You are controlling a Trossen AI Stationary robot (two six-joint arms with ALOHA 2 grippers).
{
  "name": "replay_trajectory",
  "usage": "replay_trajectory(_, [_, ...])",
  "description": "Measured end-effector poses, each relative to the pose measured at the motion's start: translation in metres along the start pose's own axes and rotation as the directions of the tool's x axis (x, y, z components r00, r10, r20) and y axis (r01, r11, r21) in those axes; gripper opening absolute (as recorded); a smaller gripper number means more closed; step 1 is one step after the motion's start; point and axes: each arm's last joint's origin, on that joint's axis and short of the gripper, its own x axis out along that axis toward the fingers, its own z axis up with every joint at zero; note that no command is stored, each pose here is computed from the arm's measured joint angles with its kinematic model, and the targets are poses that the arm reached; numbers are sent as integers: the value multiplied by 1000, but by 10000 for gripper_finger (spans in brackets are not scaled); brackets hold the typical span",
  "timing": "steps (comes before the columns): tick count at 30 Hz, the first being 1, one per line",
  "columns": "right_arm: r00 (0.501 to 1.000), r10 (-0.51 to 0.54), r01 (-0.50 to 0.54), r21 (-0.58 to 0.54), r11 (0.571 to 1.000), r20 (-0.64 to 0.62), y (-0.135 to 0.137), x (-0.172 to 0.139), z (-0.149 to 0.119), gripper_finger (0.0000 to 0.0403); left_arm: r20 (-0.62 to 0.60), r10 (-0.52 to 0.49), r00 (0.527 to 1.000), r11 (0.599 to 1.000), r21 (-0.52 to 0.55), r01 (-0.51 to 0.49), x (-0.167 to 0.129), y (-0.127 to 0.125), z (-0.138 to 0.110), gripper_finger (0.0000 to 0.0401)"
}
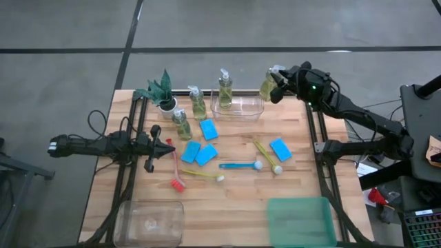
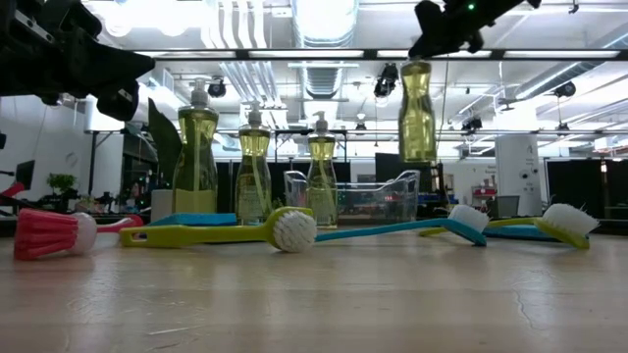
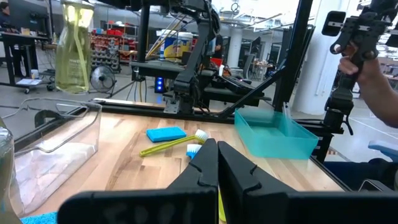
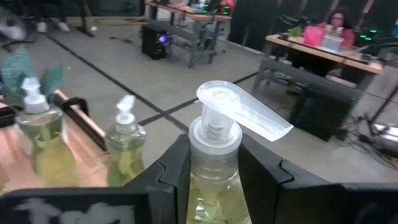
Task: Pick & Place Kitchen Sink Supplies
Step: Put the liquid detergent into the top transparent bin
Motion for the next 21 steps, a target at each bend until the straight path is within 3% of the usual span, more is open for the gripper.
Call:
replay_trajectory(14, [986,164,-166,-73,983,-37,20,49,17,101,0,0,1000,1000,0,0,0,0,0,0])
replay_trajectory(21, [977,198,-201,-35,979,-75,27,69,13,101,0,0,1000,1000,0,0,0,0,0,0])
